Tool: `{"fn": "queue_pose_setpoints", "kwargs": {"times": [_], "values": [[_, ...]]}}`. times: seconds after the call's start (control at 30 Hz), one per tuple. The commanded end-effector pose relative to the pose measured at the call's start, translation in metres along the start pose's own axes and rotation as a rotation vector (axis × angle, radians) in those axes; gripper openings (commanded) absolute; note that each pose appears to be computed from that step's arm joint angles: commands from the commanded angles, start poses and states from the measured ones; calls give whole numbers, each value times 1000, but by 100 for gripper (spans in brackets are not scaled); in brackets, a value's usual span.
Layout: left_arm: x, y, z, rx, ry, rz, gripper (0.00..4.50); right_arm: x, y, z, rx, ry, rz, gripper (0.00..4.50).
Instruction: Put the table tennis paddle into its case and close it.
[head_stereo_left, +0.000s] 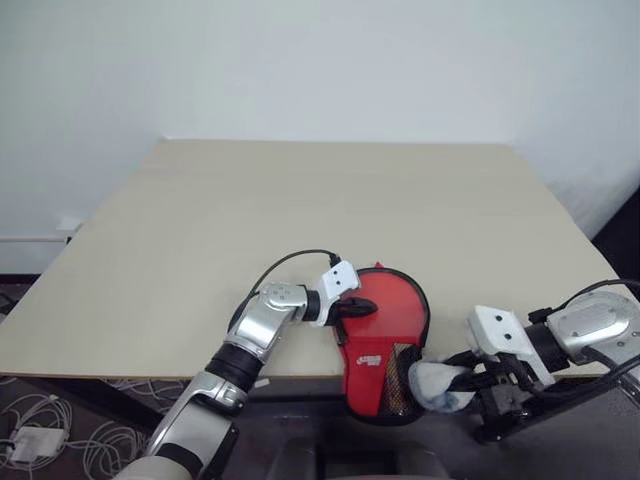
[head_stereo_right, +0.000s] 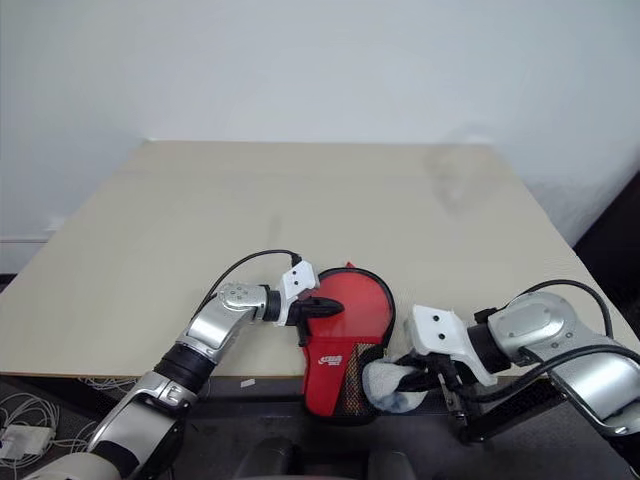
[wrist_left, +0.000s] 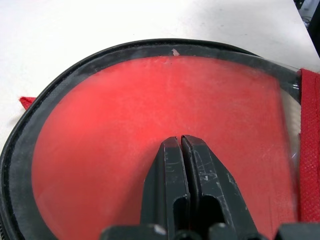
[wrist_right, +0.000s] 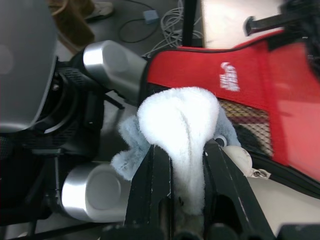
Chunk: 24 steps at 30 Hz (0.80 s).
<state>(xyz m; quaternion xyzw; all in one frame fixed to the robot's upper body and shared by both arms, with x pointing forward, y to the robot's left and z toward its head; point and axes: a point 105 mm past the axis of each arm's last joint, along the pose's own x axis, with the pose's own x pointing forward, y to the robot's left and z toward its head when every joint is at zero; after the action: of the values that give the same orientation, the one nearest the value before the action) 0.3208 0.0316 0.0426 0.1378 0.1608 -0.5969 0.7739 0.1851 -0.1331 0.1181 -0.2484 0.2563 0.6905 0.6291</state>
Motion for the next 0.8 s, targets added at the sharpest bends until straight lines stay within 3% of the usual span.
{"fn": "queue_pose_setpoints", "kwargs": {"times": [0.03, 0.3, 0.43, 0.6, 0.8], "values": [[-3, -5, -26, -42, 108, -18, 0, 5, 14, 4, -45, 1, 60, 28], [-6, -4, -26, -40, 125, -26, 0, 17, 60, -17, 43, 39, 165, 28], [-6, -4, -26, -36, 130, -29, 0, 20, 75, -13, 65, 12, 181, 28], [-1, -1, -24, -30, 128, -29, 0, 24, 76, -1, 48, -45, 153, 28], [6, 2, -17, -12, 96, -11, 0, 20, 47, 4, -30, -69, -10, 28]]}}
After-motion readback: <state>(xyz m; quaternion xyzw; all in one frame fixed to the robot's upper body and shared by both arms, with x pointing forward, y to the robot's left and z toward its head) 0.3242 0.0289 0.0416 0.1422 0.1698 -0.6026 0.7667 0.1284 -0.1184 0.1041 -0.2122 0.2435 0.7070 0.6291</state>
